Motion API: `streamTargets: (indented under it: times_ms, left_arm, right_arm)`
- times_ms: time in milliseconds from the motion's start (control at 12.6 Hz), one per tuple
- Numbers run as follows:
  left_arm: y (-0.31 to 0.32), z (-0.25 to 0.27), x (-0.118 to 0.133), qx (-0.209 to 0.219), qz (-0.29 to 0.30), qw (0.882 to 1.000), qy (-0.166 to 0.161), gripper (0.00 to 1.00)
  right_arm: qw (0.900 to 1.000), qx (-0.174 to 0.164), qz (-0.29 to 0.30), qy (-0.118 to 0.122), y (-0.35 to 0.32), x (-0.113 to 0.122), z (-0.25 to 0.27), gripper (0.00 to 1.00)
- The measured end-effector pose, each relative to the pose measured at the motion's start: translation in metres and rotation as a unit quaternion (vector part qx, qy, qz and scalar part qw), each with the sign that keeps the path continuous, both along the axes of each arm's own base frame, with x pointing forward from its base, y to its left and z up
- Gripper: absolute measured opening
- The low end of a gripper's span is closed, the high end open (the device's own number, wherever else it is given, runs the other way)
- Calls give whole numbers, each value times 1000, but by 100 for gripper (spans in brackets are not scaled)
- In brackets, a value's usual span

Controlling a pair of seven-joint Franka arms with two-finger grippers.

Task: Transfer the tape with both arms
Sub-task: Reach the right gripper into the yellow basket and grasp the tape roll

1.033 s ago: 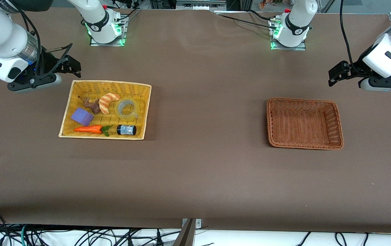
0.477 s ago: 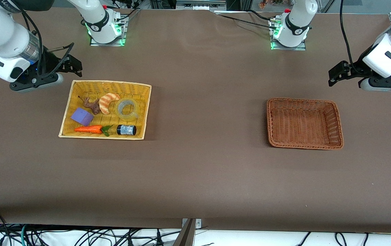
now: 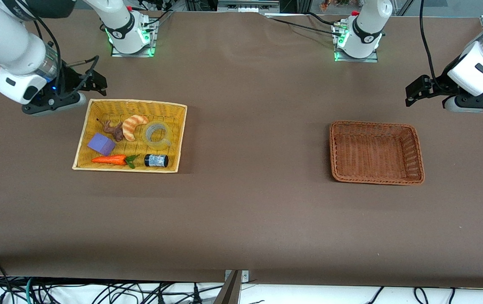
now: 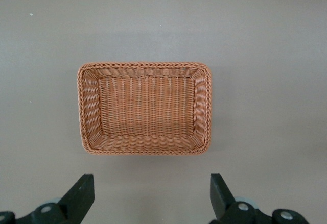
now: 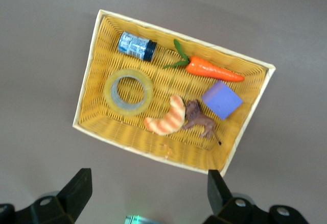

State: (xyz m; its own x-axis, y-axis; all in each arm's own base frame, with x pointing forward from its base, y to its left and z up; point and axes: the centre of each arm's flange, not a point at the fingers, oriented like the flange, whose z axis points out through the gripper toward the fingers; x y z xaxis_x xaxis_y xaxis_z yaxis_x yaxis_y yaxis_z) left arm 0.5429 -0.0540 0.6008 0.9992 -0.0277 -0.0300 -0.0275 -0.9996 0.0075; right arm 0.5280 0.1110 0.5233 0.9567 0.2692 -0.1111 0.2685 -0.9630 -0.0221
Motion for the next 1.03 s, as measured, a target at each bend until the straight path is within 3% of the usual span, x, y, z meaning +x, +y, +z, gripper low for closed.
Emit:
streamTargets:
  times_ms: [556,794,1033]
  left_arm:
    - [0,0,0,0,0,1000,1,100]
    - [0,0,0,0,0,1000,1,100]
    - [0,0,0,0,0,1000,1,100]
  right_arm:
    - [1000,7,-8,-26,5,4,-154,100]
    - [999,13,-6,-41,19,-10,-220,100]
    - [999,15,-10,-33,31,-27,-269,100]
